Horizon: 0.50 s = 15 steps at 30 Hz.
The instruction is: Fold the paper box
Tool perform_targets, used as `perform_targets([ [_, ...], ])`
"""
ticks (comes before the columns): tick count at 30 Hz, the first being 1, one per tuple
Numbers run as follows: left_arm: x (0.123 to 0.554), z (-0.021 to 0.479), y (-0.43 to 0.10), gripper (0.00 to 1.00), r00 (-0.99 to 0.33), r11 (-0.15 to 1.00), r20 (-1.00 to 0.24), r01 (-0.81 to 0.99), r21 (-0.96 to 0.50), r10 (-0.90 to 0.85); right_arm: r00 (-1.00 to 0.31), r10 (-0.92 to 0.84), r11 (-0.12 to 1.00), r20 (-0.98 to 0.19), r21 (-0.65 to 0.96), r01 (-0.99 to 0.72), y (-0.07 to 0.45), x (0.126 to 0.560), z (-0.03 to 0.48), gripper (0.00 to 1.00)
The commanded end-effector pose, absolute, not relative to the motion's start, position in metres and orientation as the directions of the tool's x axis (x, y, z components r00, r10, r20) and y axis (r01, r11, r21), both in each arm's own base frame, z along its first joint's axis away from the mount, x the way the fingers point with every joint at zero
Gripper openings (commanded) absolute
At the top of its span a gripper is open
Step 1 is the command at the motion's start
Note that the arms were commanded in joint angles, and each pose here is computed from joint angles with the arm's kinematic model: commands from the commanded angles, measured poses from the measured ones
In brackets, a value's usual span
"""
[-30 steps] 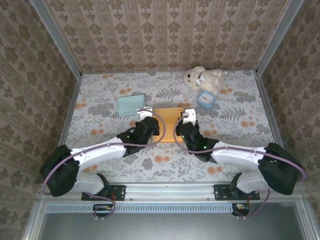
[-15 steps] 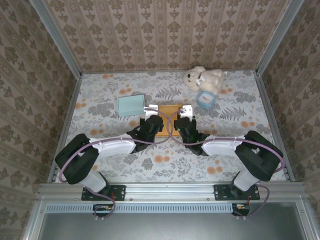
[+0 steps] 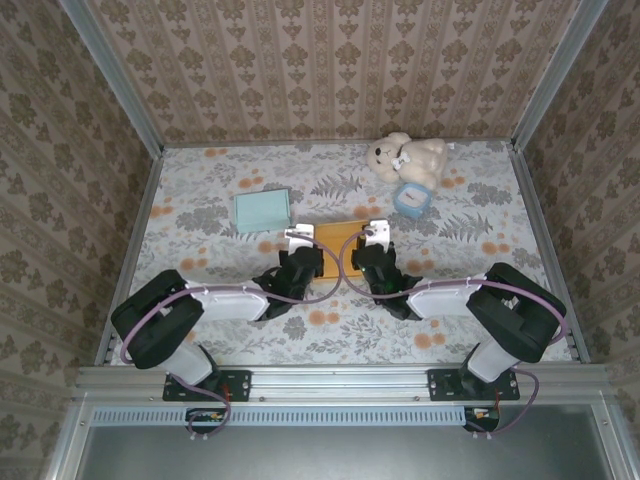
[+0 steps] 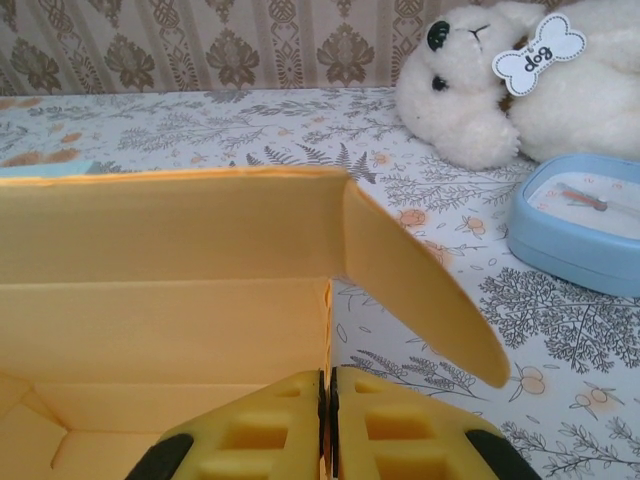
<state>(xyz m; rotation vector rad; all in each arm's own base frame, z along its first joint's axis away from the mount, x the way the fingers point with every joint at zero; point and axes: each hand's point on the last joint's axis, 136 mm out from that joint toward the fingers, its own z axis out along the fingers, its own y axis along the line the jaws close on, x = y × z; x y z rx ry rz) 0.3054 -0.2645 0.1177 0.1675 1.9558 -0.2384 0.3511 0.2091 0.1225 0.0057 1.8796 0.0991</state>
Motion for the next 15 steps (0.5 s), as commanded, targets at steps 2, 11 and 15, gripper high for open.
perform_targets([
  [2,0.299,0.129,-0.271,0.07,-0.345,0.961,-0.936,0.226,-0.161,-0.075,-0.313,0.112,0.989,-0.943,0.135,-0.053,0.209,0.341,0.116,0.12],
  [11,0.278,0.114,-0.271,0.06,-0.340,0.959,-0.936,0.224,-0.175,-0.091,-0.319,0.106,0.992,-0.942,0.124,-0.038,0.198,0.318,0.099,0.12],
  [15,0.269,0.106,-0.274,0.06,-0.345,0.961,-0.935,0.219,-0.166,-0.083,-0.329,0.094,0.993,-0.940,0.111,-0.034,0.193,0.307,0.094,0.12],
])
